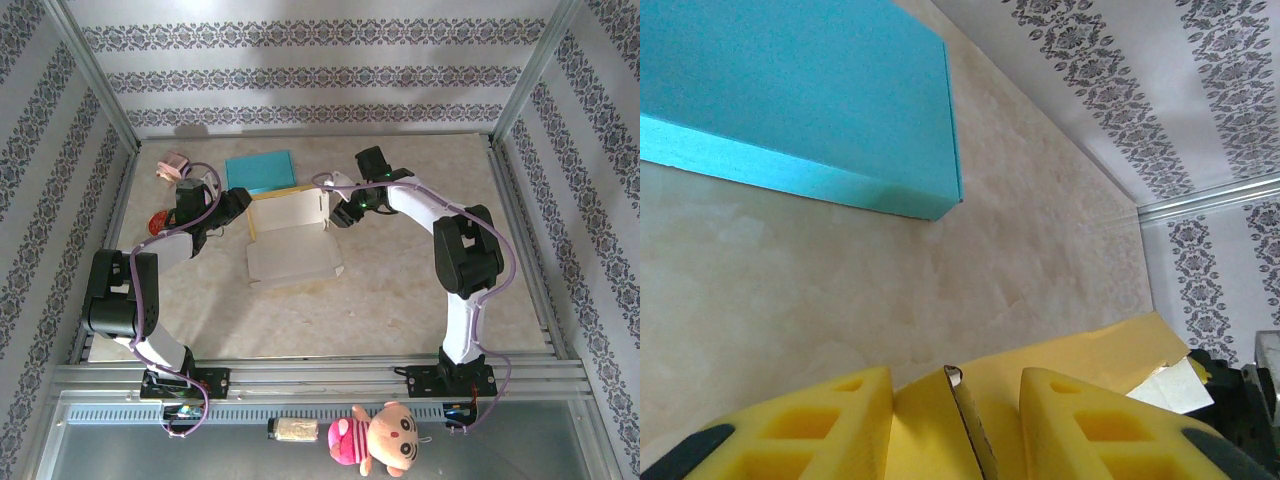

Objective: Fold the paper box

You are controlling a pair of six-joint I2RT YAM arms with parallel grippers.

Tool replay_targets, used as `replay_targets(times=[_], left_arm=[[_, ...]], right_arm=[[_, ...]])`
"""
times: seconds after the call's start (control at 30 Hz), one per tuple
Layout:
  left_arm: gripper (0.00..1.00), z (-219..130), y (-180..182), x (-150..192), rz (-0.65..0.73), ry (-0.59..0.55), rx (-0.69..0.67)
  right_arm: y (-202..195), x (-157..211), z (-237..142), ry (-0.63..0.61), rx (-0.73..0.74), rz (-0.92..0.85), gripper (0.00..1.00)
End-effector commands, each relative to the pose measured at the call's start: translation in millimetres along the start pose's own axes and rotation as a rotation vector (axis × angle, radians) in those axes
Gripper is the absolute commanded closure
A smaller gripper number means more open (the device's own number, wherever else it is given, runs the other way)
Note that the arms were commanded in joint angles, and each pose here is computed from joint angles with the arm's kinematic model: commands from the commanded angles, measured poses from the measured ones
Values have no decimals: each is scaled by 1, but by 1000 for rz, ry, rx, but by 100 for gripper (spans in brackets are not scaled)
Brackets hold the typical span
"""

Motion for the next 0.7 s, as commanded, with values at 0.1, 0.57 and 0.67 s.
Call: replay_targets(times=[0.1, 0.57, 0.67], left_arm=[[62, 6, 0, 11, 11, 50, -3], [62, 8, 0, 12, 6, 48, 16], [62, 8, 0, 13, 7, 51, 18]], right_arm=[[9, -25, 8, -54, -62, -14, 49], [7, -50, 30, -165, -82, 310, 57], [9, -50, 41, -166, -56, 328, 63]])
Point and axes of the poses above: each hand's point on the last joint's axis, 136 mm out from that joint toward the fingers, its own z axis out along the fingers, its own y axis along the line the jaws close on, x = y × z, the point moved 5 cm from there along -z, back along the fingers, and after that the axes turned 6 degrees about z, right-handed, at the moved point
